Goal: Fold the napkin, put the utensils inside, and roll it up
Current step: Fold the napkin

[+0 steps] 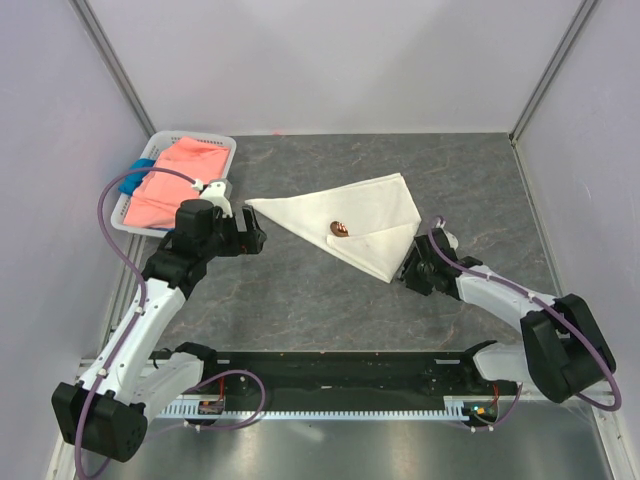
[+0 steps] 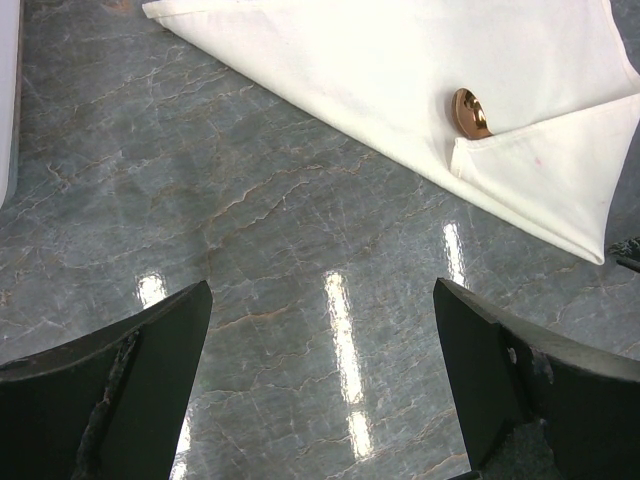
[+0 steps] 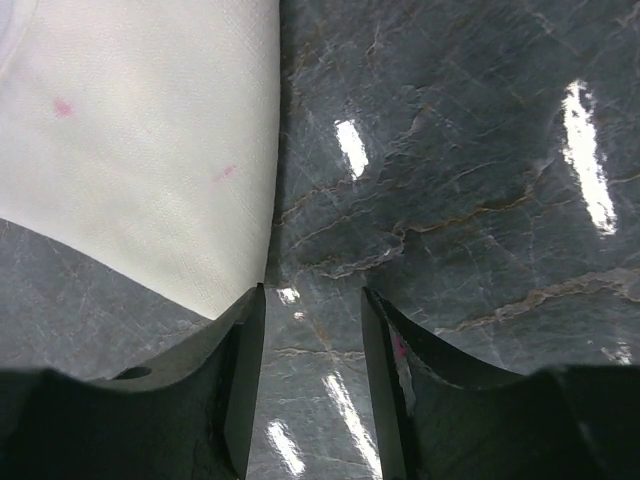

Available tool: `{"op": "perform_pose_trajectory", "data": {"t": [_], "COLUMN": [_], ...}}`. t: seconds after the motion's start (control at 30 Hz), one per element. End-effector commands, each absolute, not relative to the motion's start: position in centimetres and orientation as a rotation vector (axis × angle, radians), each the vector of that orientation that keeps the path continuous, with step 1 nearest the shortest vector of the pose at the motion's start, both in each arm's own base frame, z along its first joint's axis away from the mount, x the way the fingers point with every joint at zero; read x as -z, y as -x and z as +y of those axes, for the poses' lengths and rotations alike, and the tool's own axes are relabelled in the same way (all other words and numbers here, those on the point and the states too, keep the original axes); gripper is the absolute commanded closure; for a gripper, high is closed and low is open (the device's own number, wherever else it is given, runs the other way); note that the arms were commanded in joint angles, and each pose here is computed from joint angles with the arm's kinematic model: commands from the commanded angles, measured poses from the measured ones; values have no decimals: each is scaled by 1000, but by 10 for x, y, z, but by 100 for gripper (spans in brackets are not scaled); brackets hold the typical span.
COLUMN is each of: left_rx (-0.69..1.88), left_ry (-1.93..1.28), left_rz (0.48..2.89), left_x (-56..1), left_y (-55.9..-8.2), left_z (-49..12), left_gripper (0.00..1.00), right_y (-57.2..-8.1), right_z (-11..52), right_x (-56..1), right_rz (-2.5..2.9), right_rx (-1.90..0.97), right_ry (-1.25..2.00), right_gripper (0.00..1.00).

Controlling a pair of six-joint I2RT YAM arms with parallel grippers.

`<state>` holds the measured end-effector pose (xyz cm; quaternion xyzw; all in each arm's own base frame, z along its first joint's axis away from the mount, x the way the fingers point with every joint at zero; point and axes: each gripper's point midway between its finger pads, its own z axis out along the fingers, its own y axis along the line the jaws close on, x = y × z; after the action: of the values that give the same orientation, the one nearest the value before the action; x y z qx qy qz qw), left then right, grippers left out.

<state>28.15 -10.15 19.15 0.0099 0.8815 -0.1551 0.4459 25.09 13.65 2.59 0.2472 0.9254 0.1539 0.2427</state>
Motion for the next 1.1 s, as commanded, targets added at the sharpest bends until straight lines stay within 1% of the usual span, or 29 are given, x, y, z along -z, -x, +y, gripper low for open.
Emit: {"op": "perform_pose_trajectory", "data": {"t": [0.0, 0.07, 0.6, 0.67, 0.73, 0.83, 1.07], "left_rx": [410, 410, 422, 423, 425, 428, 427], "left_ry": [-26, -29, -30, -32, -32, -35, -34], "left_rz": [2158, 2157, 2153, 2152, 2152, 2150, 2153], "left_x": [-195, -196, -197, -198, -198, -198, -197], "left_y": [-286, -286, -285, -285, -285, -285, -285], "left_z": [-106, -106, -107, -108, -108, -109, -109], "left_gripper": [0, 0, 0, 0, 0, 0, 0], "right_y": [-264, -264, -260, -262, -262, -262, -259], "right_z": [153, 159, 159, 160, 160, 160, 159], "right_x": [-31, -30, -33, -39, -42, -42, -30], "right_rz": [2478, 2485, 2423, 2401, 2392, 2394, 2428], "right_rx": [-561, -604, -680, -695, -705, -712, -684], "right_ry": [-717, -717, -841, -842, -846, -848, -850], "right_gripper": [50, 50, 53, 50, 45, 42, 41]}}
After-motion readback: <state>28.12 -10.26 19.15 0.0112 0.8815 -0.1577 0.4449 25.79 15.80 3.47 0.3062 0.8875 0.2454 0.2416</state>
